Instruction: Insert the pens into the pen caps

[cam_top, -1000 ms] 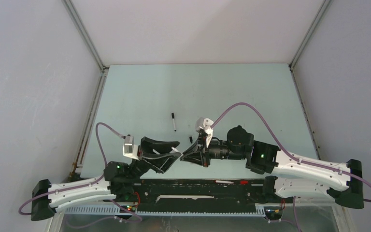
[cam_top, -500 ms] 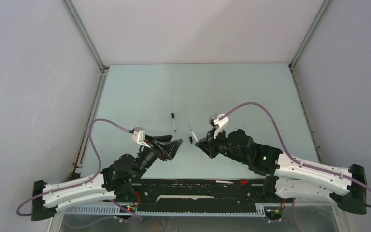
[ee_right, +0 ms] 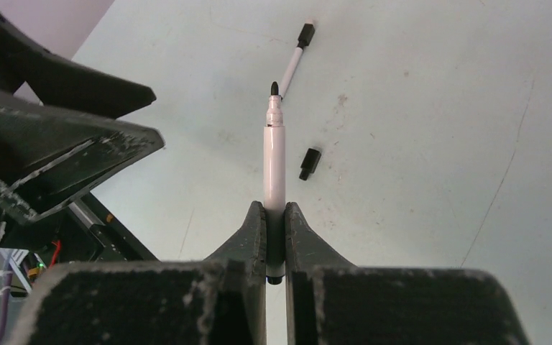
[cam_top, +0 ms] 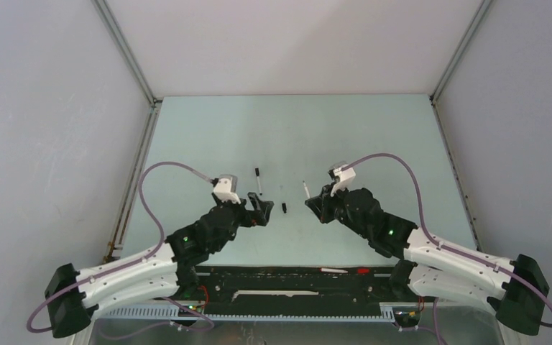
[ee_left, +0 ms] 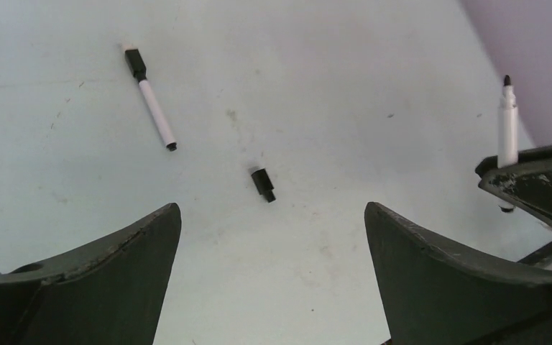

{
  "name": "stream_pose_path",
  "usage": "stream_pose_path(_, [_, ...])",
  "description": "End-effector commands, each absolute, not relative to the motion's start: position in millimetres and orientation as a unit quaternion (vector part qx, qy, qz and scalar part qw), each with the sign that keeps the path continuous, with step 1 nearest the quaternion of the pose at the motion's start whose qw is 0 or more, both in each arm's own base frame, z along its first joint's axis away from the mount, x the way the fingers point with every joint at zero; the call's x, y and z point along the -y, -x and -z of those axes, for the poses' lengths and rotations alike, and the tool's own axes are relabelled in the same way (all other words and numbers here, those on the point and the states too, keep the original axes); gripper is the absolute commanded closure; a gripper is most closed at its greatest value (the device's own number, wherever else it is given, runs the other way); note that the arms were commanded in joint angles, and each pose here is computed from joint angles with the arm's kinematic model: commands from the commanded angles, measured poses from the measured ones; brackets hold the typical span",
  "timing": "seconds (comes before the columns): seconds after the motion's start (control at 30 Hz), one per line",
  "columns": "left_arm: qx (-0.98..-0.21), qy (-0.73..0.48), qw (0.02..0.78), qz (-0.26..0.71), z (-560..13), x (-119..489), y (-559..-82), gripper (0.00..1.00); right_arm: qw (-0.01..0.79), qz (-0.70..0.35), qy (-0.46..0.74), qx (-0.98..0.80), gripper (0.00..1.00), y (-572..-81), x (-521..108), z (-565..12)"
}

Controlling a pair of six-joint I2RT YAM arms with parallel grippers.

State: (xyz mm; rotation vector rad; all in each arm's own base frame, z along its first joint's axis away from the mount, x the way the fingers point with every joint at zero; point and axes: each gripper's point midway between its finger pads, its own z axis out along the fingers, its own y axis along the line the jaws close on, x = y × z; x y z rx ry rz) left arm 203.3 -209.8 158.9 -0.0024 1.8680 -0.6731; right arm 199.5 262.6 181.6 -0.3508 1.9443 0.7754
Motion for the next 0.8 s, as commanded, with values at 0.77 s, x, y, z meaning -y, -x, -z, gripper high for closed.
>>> stream_pose_path(0.77, [-0.918, -0.019, 0.376, 0.127, -100, 288, -252, 0.35, 0.579, -0.182, 0.006, -0.794, 1.00, -230, -205, -166])
